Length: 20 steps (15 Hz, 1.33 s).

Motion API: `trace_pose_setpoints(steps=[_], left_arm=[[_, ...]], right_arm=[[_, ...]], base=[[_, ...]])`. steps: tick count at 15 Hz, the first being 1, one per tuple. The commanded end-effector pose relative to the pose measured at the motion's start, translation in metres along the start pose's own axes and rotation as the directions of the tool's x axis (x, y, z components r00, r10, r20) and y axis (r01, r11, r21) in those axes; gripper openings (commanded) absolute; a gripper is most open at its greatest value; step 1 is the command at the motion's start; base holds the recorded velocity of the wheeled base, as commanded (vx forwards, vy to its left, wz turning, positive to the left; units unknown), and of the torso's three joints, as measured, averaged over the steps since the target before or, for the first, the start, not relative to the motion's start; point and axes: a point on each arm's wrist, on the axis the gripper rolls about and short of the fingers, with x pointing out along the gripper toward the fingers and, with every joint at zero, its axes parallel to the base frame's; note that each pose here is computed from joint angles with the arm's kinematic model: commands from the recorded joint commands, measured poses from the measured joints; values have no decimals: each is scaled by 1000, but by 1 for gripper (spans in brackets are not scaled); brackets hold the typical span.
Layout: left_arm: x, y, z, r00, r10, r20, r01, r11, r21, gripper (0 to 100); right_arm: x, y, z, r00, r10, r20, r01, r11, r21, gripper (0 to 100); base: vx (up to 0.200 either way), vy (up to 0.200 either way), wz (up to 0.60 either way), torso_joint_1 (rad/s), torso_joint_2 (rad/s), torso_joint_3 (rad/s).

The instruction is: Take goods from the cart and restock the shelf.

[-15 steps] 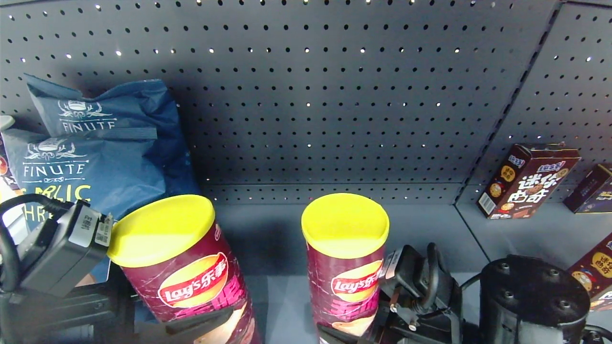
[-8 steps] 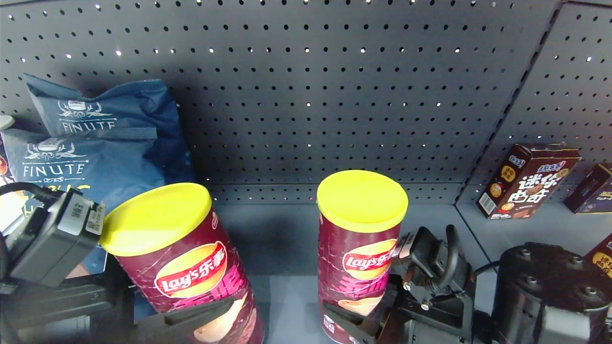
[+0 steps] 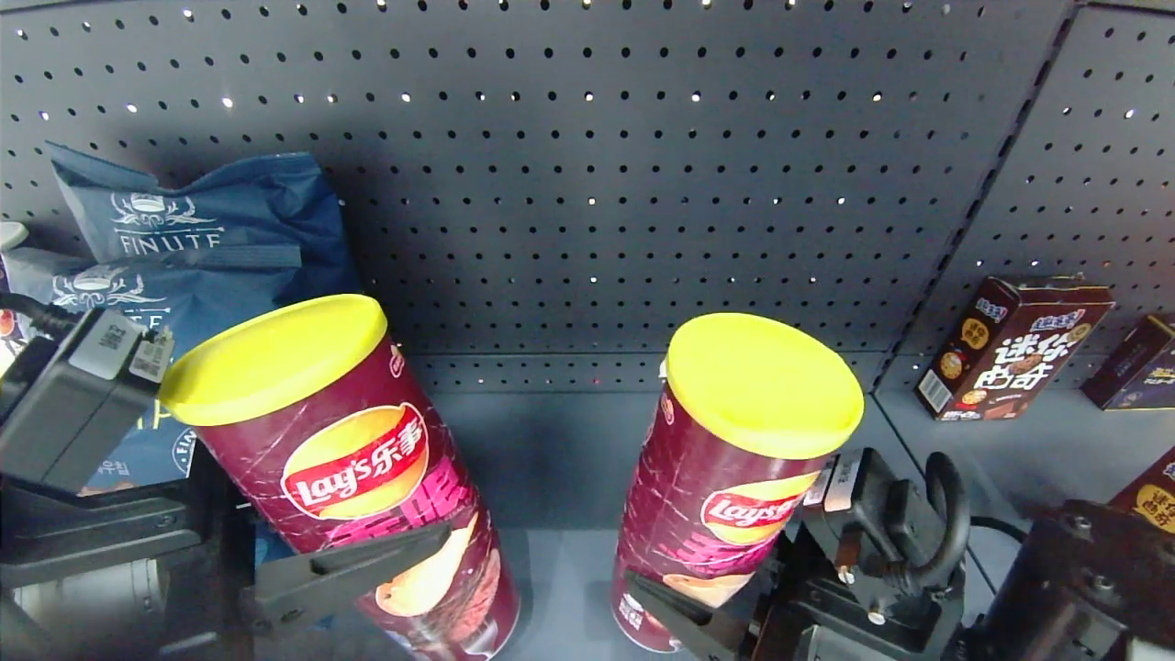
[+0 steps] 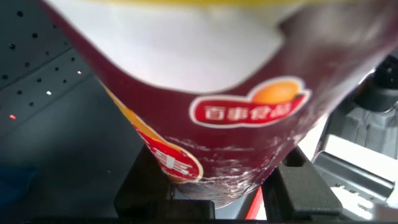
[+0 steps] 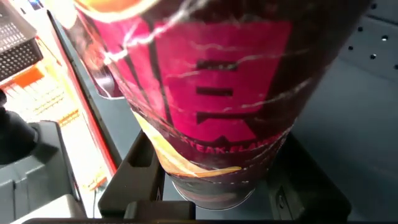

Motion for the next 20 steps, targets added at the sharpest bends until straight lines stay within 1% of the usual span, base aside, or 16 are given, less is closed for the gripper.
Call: trace_pose_setpoints(steps=[1, 3, 7, 11, 12, 15, 16, 17, 20], left_arm=[[-1, 0, 0, 1000, 2, 3, -2, 1000, -1, 0], [-1, 0, -2, 1000, 16, -4, -16, 1000, -4, 0], [-1, 0, 1, 1000, 15, 4, -15, 1000, -6, 0], [-1, 0, -1, 1000, 11, -1, -11, 1000, -9, 0], [-1, 0, -2, 1000, 11, -3, -11, 1000, -10, 0], [-1, 0, -2, 1000, 9, -5, -9, 1000, -11, 0], [-1, 0, -3, 1000, 9, -7, -9, 1000, -11, 0], [0, 0, -3, 1000, 7, -10, -7, 1000, -12, 0], [0, 0, -5, 1000, 7, -14, -7, 1000, -16, 0]], right_arm=[[4, 1, -28, 997, 2, -77, -3, 1000, -5, 0], [5, 1, -32, 997, 4, -71, -4, 1000, -7, 0], [6, 1, -34, 997, 1, -75, -1, 1000, -7, 0], [8, 1, -34, 997, 1, -75, -1, 1000, -8, 0], [8, 1, -35, 997, 1, -77, -1, 1000, -9, 100], [6, 1, -32, 998, -2, -63, 2, 1000, -8, 100], [3, 1, -31, 999, -7, -45, 7, 1000, -7, 100], [-3, 0, -27, 1000, -6, -10, 6, 1000, -5, 100], [-29, -1, -20, 1000, -5, 23, 5, 1000, -5, 100]], base=[[0, 0, 0, 0, 0, 0], [0, 0, 0, 0, 0, 0], [0, 0, 0, 0, 0, 0], [0, 0, 0, 0, 0, 0], [0, 0, 0, 0, 0, 0], [0, 0, 0, 0, 0, 0], [0, 0, 0, 0, 0, 0], [0, 0, 0, 0, 0, 0], [0, 0, 0, 0, 0, 0]])
